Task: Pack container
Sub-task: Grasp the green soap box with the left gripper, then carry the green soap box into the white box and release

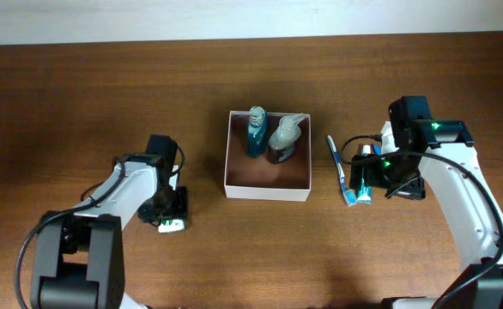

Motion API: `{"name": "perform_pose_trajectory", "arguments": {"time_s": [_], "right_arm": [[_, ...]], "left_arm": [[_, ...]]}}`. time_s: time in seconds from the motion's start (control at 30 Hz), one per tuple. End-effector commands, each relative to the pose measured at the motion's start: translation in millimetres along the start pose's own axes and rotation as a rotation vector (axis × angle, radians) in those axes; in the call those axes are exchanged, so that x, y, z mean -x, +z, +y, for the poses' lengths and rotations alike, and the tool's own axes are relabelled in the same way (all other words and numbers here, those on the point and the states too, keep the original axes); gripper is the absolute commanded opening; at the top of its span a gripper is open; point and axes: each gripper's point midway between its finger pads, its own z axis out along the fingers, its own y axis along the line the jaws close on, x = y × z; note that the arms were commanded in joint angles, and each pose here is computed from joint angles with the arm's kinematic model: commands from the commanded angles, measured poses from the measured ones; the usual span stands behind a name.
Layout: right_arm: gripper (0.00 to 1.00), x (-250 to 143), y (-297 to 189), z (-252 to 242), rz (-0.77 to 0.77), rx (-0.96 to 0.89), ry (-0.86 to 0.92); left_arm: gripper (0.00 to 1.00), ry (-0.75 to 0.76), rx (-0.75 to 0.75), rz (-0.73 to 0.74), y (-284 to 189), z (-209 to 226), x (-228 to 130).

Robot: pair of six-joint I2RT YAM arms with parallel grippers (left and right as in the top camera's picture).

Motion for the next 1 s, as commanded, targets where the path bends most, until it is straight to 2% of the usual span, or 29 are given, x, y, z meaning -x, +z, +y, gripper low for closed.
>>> {"name": "perform_pose_trajectory", "arguments": {"time_s": [0.0, 0.1, 0.23, 0.33, 0.4, 0.43, 0.5, 0.6, 0.7, 0.83, 0.97], "right_arm": [[0.99, 4, -2, -2, -0.010, -0.007, 0.003], [0.99, 4, -2, -2, -0.010, -0.007, 0.003], [0.99, 4, -2, -2, -0.010, -0.007, 0.003], [0.99, 4, -2, -2, -0.010, -0.007, 0.003], [0.99, 4, -2, -2, -0.010, -0.007, 0.003], [0.99, 4, -2, -2, -0.010, -0.007, 0.003], [0.99, 4, -2, -2, -0.010, -0.007, 0.003], [0.99, 4, -2, -3, -0.010, -0.007, 0.003], [0.99, 4, -2, -3, -0.009, -0.008, 0.003], [0.99, 3, -2, -3, -0.005, -0.008, 0.003], [0.99, 3, -2, -3, -0.007, -0.008, 0.003]], "left_arm": [[0.27, -0.005, -0.015, 0.025, 3, -2, -3], [0.23, 0.014, -0.012, 0.043, -18, -3, 1], [0.23, 0.149, -0.017, 0.014, -84, -13, 21], [0.21, 0.300, -0.024, -0.073, -148, -38, 35], [0.13, 0.457, -0.033, -0.178, -185, -73, 41], [0.08, 0.602, -0.036, -0.234, -196, -99, 41], [0.02, 0.825, -0.031, -0.278, -196, -136, 34], [0.00, 0.992, -0.030, -0.333, -193, -169, 34], [0.01, 1.070, -0.032, -0.383, -189, -194, 40], [0.00, 1.087, -0.032, -0.349, -173, -201, 42], [0.01, 1.204, -0.027, -0.304, -151, -207, 47]]}}
